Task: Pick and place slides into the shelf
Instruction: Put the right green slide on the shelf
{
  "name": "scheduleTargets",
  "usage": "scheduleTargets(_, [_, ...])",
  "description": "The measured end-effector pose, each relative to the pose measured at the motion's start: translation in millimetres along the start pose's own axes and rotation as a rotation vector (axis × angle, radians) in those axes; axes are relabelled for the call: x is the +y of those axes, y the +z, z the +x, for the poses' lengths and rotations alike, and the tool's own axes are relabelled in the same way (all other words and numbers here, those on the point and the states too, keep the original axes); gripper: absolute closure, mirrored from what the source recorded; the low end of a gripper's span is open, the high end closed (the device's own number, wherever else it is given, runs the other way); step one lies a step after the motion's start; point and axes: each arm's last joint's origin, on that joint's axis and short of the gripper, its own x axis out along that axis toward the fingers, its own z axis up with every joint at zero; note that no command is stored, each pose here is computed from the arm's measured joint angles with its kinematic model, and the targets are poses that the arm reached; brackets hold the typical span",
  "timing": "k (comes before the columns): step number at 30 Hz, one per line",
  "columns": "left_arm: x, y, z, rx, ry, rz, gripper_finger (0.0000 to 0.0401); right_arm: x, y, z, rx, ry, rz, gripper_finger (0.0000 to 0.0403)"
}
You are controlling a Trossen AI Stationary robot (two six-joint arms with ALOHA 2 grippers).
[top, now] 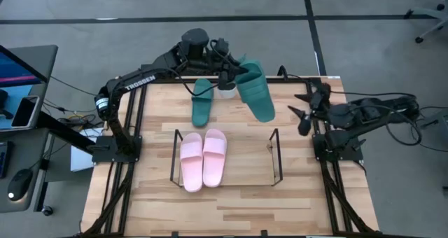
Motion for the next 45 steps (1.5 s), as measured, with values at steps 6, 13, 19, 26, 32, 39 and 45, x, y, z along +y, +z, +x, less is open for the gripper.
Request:
scheduleTargets(6, [5,-9,-3,0.085,0.007,-0.062,0.0376,-22,-11,-12,0.089,-0.072,0.032,0.0211])
scheduleTargets(13, [3,-18,-3,0.170,-0.009,-0.117,0.0376,-45,-20,-25,0.083,-0.192,0.072,0.0236])
scheduleTargets(19, [-4,-27,-2,0.261,-0.051,-0.175,0.0376,-58,-25,-34,0.073,-0.248,0.108,0.0242])
scheduleTargets(26, [-17,-43,3,0.359,-0.111,-0.181,0.0376,-62,-28,-37,0.085,-0.280,0.113,0.0235])
scheduleTargets(32, [-27,-61,13,0.404,-0.177,-0.198,0.0376,-63,-30,-37,0.102,-0.285,0.099,0.0229])
scheduleTargets(39, [-38,-73,24,0.405,-0.251,-0.233,0.0376,-63,-31,-37,0.105,-0.285,0.096,0.0233])
scheduleTargets(45, [-43,-87,42,0.449,-0.289,-0.316,0.0376,-63,-31,-37,0.111,-0.285,0.091,0.0234])
